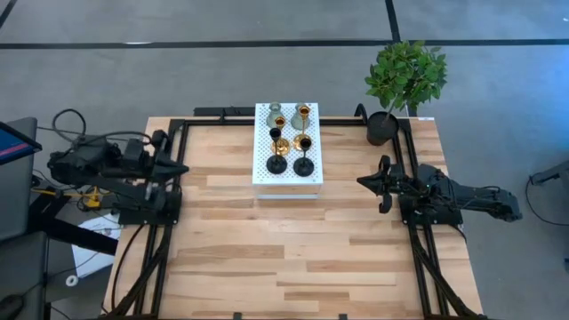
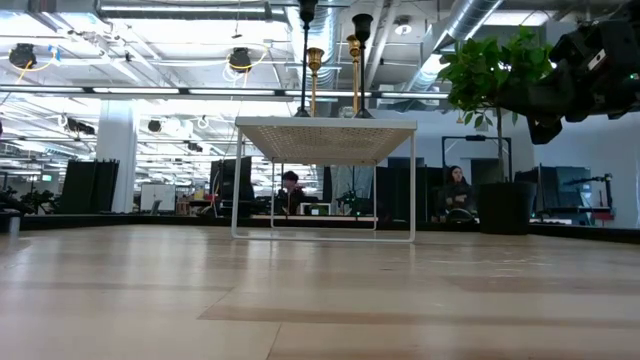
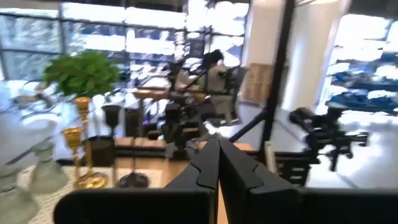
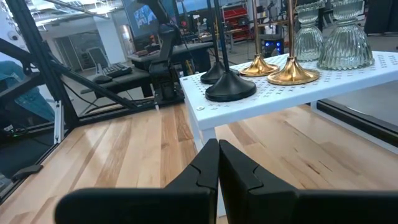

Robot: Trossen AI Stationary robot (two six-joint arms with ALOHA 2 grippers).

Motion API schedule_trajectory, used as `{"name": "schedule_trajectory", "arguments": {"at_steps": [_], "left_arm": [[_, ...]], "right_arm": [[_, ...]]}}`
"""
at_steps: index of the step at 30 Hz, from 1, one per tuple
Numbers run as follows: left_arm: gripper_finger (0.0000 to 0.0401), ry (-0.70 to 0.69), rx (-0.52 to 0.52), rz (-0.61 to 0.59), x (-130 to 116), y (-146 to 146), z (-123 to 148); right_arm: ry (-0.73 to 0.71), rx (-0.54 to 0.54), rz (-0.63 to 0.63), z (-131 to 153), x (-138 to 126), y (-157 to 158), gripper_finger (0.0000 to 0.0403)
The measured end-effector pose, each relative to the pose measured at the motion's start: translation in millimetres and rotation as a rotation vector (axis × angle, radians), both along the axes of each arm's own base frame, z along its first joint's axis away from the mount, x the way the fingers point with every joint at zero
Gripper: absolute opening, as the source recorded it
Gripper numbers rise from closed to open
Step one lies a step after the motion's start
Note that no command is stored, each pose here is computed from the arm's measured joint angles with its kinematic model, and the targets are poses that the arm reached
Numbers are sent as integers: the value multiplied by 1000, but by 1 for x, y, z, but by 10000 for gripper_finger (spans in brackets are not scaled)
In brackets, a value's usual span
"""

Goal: Pick & Place candle stick holders
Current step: Return to Home Position

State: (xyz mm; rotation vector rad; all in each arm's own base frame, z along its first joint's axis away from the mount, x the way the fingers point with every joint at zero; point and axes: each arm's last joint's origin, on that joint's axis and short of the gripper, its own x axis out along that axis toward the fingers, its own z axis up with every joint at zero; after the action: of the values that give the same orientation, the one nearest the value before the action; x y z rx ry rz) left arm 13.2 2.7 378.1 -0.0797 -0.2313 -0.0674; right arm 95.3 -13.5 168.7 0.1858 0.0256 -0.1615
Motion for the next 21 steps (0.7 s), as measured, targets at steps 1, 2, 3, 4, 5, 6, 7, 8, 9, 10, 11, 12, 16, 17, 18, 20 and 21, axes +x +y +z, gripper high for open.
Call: {"name": "schedule_trajectory", "arguments": {"at_steps": [1, 2, 3, 4, 5, 6, 7, 8, 9, 10, 11, 12, 16, 17, 18, 20, 21], "left_arm": [[4, -14, 0, -16, -3, 0, -2], [3, -23, -2, -26, -5, 1, -5], [3, -30, -1, -36, -7, 1, -8], [4, -35, -5, -43, -8, 1, -10], [4, -33, -6, -53, -7, 1, -13], [5, -23, -2, -58, -7, 0, -17], [5, -17, 0, -60, -7, 0, -21], [5, -18, 0, -63, -7, 0, -23], [4, -25, -3, -65, -8, 0, -26], [4, -28, -3, -75, -9, 0, -29], [4, -29, -1, -87, -9, 0, -32], [4, -27, 0, -96, -7, -1, -35], [5, 5, -23, -113, 0, -3, -53], [5, 1, -30, -113, 2, -4, -56], [4, 4, -32, -116, 5, -5, -61], [4, 10, -27, -136, 13, -7, -71], [4, 2, -25, -152, 17, -9, -76]], "right_arm": [[0, 0, 0, 0, 0, 0, 0], [0, 0, 0, 0, 0, 0, 0], [0, 0, 0, 0, 0, 0, 0], [0, 0, 0, 0, 0, 0, 0], [0, 0, 0, 0, 0, 0, 0], [0, 0, 0, 0, 0, 0, 0], [0, 0, 0, 0, 0, 0, 0], [0, 0, 0, 0, 0, 0, 0], [0, 0, 0, 0, 0, 0, 0], [0, 0, 0, 0, 0, 0, 0], [0, 0, 0, 0, 0, 0, 0], [0, 0, 0, 0, 0, 0, 0], [0, 0, 0, 0, 0, 0, 0], [0, 0, 0, 0, 0, 0, 0], [0, 0, 0, 0, 0, 0, 0], [0, 0, 0, 0, 0, 0, 0], [0, 0, 0, 0, 0, 0, 0]]}}
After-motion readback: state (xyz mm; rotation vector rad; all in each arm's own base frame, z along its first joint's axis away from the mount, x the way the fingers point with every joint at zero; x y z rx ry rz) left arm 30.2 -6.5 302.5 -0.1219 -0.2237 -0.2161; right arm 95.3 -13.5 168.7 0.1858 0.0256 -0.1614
